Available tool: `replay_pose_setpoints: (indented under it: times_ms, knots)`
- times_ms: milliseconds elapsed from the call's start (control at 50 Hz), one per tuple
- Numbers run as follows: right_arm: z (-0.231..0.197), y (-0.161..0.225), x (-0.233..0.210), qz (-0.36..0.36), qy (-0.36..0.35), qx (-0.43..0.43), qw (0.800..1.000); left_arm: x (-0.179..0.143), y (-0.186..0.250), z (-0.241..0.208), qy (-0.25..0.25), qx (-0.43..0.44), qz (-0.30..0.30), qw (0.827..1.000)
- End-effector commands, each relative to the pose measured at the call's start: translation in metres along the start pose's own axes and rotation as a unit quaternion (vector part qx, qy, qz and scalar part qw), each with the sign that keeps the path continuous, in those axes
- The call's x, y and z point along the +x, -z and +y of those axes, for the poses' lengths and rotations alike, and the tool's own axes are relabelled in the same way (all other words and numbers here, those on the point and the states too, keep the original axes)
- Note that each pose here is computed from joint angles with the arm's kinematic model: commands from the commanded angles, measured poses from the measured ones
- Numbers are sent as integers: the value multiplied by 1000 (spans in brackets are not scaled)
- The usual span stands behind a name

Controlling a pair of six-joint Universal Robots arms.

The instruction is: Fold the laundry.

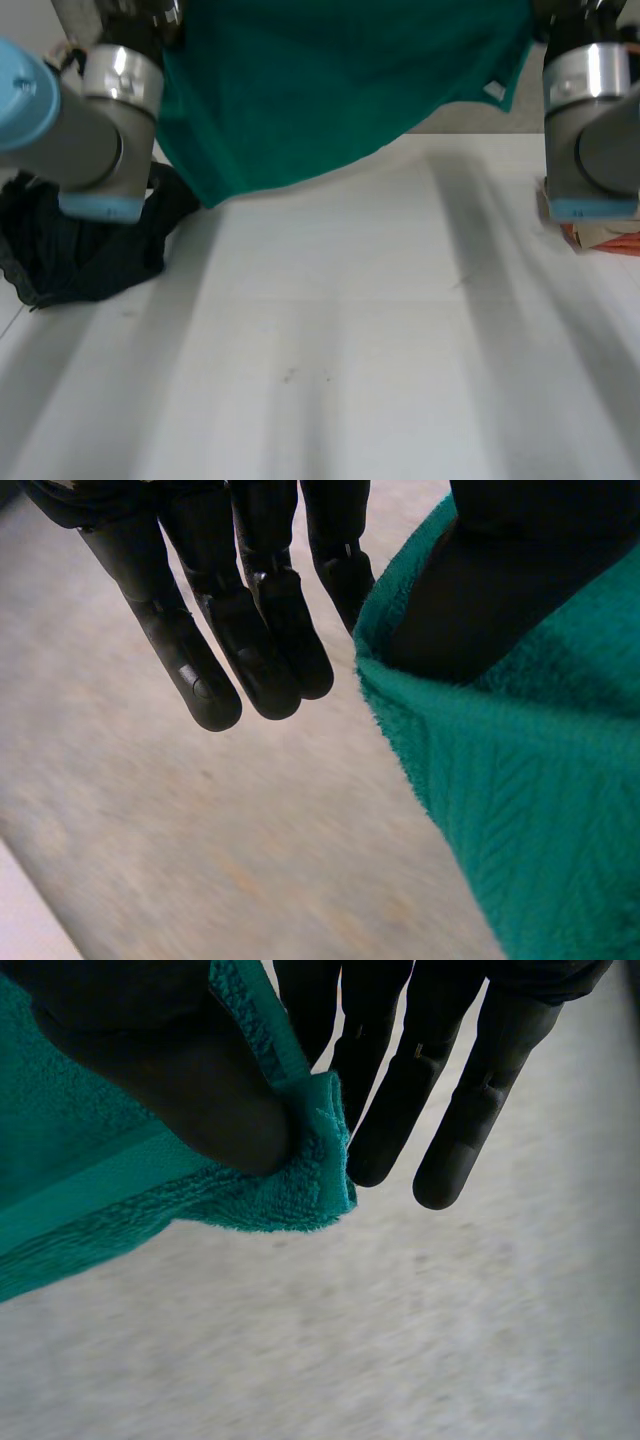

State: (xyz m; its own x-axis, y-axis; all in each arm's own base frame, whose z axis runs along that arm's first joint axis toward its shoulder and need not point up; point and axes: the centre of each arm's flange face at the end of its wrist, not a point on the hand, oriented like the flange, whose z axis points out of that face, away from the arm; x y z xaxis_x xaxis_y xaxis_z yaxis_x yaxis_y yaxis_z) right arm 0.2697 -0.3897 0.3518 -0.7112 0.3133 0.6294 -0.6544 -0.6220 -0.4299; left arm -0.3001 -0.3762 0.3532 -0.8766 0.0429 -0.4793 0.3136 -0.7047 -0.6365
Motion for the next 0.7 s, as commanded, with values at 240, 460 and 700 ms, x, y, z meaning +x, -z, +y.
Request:
replay_pose_setpoints:
  times_ms: [240, 460, 700]
  knots:
    - [74, 181, -62, -310, -93, -307, 895, 70, 203, 61, 34, -265, 206, 941]
    - [93, 201, -52, -319, -151, -360, 864, 75, 234, 103, 49, -343, 246, 905]
    - [108, 196, -42, -294, -162, -381, 862, 55, 230, 125, 60, -358, 236, 901]
